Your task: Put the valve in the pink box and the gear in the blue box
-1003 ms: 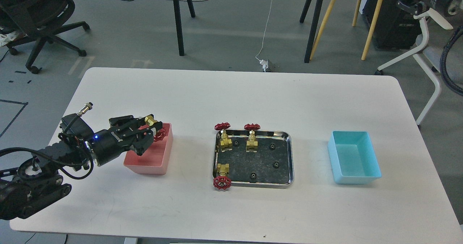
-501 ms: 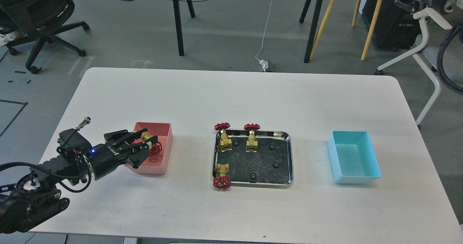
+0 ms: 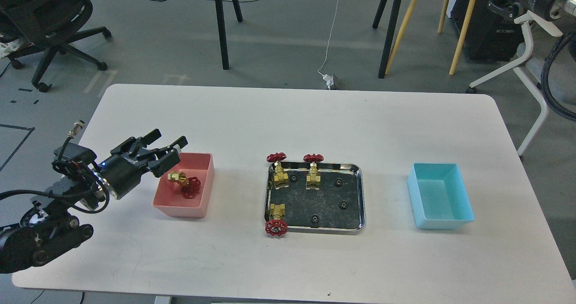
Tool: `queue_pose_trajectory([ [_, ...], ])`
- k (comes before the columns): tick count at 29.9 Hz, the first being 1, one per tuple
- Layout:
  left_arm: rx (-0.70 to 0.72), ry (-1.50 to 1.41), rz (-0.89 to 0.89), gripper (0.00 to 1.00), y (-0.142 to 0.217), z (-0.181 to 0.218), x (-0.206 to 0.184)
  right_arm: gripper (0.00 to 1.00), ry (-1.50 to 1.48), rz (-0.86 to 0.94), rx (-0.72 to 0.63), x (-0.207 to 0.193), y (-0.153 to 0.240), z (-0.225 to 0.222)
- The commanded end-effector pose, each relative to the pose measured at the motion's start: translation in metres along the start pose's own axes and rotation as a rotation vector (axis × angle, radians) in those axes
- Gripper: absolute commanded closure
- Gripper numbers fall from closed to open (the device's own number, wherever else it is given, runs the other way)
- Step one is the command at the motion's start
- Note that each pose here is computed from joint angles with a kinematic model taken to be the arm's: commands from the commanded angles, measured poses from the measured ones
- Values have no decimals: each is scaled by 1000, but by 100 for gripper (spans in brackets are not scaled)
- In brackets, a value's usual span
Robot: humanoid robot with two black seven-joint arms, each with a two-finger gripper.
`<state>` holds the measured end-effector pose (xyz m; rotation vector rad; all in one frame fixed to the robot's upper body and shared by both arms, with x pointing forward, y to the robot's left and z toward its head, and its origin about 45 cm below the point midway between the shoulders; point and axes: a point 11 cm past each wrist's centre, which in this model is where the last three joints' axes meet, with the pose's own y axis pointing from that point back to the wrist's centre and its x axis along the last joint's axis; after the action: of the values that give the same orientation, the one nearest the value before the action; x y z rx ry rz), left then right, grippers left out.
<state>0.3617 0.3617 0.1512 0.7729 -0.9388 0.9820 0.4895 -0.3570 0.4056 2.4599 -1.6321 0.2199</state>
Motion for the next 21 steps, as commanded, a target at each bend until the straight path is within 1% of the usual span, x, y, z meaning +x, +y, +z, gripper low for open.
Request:
queue_pose_trajectory([
  [1, 35, 103, 194, 5, -23, -1, 64, 1, 25, -78, -41, -18, -3, 9],
  [3, 26, 167, 188, 5, -32, 0, 89, 1, 34, -105, -56, -25, -4, 13],
  [5, -6, 212, 133, 5, -40, 6, 112, 1, 50, -134, -73, -29, -3, 18],
  [10, -151, 372, 54, 5, -61, 40, 179, 1, 154, -257, -113, -47, -2, 25],
  [15, -347, 588, 59, 5, -66, 82, 250, 1, 346, -376, -143, -82, -1, 29],
  [18, -386, 650, 74, 5, -67, 94, 276, 1, 455, -452, -170, -105, 0, 40],
  [21, -400, 627, 83, 4, -65, 102, 291, 1, 572, -608, -224, -151, 6, 69],
])
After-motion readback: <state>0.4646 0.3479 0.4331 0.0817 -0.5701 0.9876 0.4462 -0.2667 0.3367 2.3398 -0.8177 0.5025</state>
